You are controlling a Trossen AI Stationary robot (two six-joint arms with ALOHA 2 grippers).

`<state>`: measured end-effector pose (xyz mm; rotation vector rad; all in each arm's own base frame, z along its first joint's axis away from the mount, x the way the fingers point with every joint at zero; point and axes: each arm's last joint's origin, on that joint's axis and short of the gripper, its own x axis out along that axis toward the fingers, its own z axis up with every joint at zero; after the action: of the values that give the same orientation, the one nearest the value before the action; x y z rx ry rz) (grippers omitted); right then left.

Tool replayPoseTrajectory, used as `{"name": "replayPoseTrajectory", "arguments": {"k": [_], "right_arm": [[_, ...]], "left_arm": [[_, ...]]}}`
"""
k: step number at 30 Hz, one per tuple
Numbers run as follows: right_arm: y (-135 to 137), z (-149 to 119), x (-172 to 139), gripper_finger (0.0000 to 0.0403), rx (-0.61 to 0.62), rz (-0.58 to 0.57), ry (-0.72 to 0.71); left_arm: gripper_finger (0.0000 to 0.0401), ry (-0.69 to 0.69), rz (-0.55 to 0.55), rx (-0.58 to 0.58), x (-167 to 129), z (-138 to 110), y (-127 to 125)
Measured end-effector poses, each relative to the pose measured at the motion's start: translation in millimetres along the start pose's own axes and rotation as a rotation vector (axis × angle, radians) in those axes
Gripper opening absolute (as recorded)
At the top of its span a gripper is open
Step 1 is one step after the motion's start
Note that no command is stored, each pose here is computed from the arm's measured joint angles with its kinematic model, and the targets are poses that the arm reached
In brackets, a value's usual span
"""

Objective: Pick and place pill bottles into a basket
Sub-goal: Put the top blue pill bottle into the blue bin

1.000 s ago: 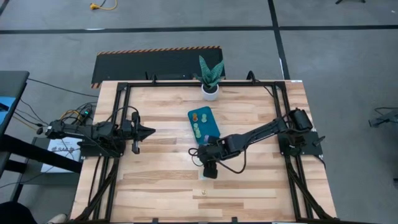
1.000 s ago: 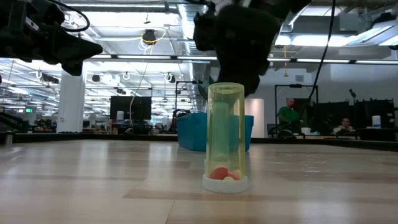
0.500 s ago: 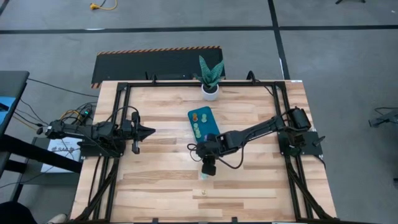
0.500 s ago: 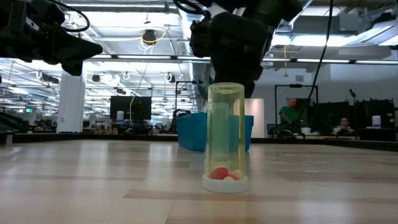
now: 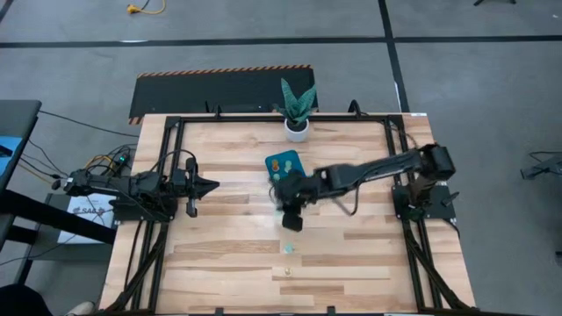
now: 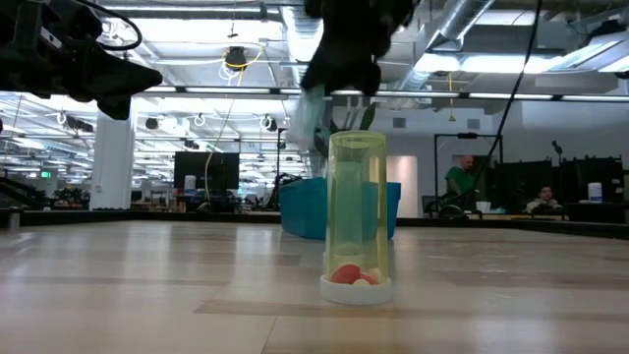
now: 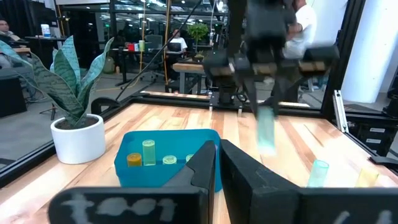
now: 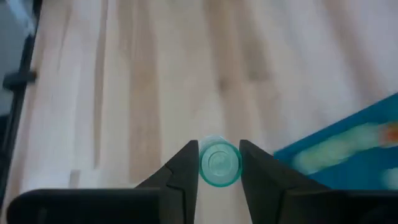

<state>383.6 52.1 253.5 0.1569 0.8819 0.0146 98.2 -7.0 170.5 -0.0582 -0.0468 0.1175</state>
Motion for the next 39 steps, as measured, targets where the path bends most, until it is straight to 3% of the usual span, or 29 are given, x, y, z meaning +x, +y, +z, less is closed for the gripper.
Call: {"name": "replayPoseTrajectory", "arguments": {"k": [4, 7, 18, 28, 39], "right_arm": [[-24, 8, -31, 0.0088, -0.013, -0.106, -0.043], [-47, 7, -38, 0.0094, 0.0, -0.184, 0.004], [-101, -5, 5, 0.0098, 0.009, -0.249, 0.16], [-118, -18, 46, 0.0098, 0.0, -0.209, 0.243], [-119, -13, 47, 0.0136, 0.004, -0.201, 0.19]], "left_arm": [[0.0009, 0.0, 0.0, 0.0, 0, 0, 0], [0.0009, 0.0, 0.001, 0.0, 0, 0, 0], [0.0009, 0.0, 0.0, 0.0, 0, 0, 0], [0.0009, 0.0, 0.0, 0.0, 0, 0, 0], [0.0009, 0.0, 0.0, 0.0, 0, 0, 0]]}}
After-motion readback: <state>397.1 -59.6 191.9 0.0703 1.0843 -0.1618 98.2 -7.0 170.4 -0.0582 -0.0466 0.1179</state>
